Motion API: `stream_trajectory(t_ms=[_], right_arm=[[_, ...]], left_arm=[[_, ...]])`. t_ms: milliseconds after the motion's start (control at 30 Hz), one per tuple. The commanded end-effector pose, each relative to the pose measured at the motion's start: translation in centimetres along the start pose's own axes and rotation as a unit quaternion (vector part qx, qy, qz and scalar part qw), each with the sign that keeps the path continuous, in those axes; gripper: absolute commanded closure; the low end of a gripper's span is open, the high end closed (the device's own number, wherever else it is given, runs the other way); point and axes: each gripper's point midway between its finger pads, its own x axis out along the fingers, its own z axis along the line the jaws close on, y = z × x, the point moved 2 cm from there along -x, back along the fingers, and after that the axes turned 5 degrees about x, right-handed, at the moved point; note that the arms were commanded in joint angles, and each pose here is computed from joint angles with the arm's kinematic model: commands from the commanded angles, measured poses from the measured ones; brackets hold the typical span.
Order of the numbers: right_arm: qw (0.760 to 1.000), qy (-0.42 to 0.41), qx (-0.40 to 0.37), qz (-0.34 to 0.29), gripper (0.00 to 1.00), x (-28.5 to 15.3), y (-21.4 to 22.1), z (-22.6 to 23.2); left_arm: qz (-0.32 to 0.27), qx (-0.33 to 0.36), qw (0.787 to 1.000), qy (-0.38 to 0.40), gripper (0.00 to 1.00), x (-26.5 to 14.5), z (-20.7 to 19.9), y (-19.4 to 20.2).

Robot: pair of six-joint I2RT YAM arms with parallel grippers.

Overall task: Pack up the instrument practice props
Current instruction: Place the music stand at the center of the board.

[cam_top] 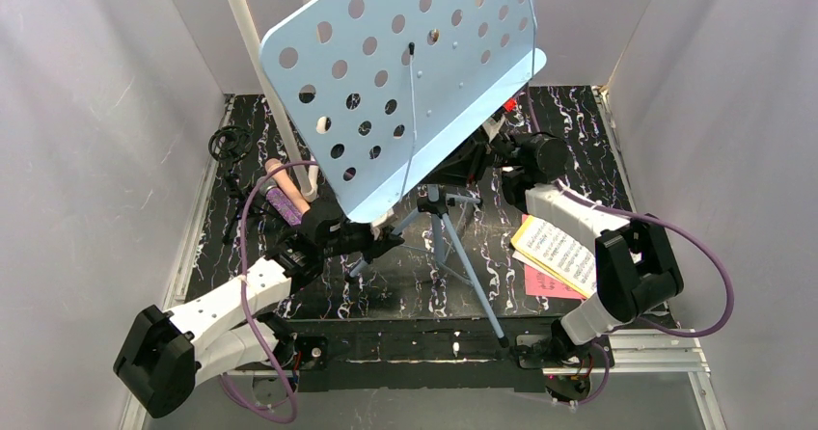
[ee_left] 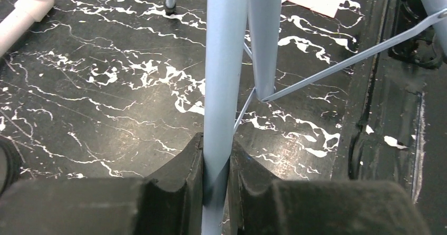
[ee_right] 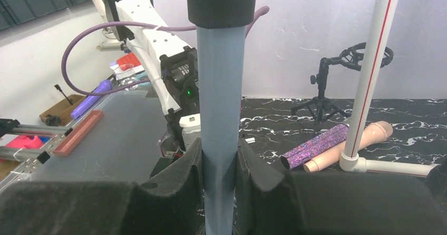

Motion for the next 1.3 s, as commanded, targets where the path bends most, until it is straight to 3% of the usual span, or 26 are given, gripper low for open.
stream_trajectory(t_ms=[0, 300, 867, 1267], right_arm=[[0.975, -0.051, -0.209, -0.045, 0.99, 0.8, -4.4, 3.5], [0.982, -0.005, -0.189, -0.013, 0.99, -0.9, -2.9, -0.1], [0.987, 0.058, -0.150, 0.014, 0.97, -4.4, -1.2, -4.4], [0.983, 0.163, -0.073, 0.043, 0.26, -6.8, 0.5, -5.8]], left_arm=[[-0.039, 0.009, 0.995, -0.093, 1.00, -1.1, 3.6, -3.9], [0.007, 0.055, 0.978, -0.203, 1.00, -1.8, 7.8, -3.0], [0.048, 0.040, 0.965, -0.254, 1.00, -0.3, 11.6, -1.9], [0.058, 0.016, 0.974, -0.219, 1.00, 0.3, 10.4, 0.1]])
